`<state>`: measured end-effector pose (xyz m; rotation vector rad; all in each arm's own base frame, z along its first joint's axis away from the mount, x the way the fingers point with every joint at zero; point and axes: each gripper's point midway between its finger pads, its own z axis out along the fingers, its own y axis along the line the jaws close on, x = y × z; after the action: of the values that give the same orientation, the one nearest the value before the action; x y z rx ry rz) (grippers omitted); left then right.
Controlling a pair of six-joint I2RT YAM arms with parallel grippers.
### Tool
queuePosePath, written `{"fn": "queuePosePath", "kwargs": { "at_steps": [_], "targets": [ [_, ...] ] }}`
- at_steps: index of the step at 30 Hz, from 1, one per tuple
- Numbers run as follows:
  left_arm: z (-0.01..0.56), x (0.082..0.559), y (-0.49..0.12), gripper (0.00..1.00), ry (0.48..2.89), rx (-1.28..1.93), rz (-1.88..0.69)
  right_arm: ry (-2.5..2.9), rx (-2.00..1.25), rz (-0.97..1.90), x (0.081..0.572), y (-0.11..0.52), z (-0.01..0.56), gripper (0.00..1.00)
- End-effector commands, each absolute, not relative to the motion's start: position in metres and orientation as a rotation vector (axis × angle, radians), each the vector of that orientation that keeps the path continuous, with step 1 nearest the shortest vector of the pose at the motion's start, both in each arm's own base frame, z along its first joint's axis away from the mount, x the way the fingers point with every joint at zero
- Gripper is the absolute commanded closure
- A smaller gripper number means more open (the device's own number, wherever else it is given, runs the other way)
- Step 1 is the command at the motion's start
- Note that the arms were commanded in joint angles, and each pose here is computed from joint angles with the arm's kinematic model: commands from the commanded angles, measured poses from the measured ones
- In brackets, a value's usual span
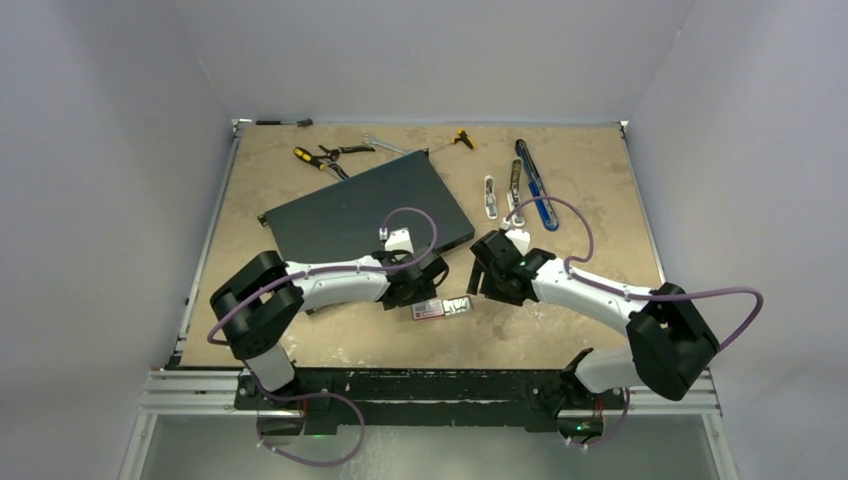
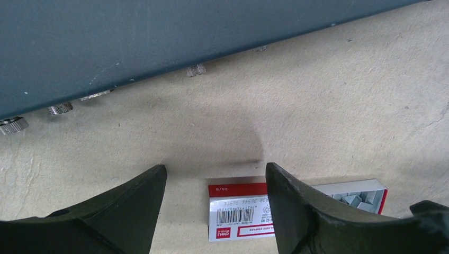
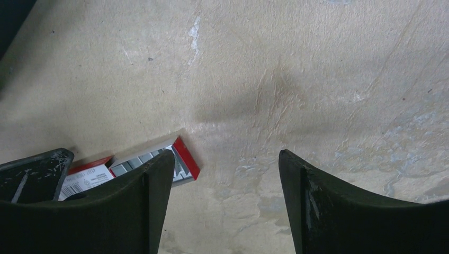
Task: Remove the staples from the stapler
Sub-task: Close the staple box at the center of the board.
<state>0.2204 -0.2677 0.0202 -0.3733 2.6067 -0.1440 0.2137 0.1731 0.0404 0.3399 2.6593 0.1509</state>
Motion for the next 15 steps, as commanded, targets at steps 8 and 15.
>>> {"fn": "queuePosePath", "kwargs": {
  "at_steps": [8,15],
  "targets": [
    [0.009,0.205,-0.276,0.35,2.66,-0.346,-0.214,2.647,0.354,0.12,0.217,0.161,0.04,0.26],
    [0.008,0.2,-0.275,0.37,2.668,-0.332,-0.214,2.643,0.355,0.107,0.218,0.158,0.04,0.26]
  ]
}}
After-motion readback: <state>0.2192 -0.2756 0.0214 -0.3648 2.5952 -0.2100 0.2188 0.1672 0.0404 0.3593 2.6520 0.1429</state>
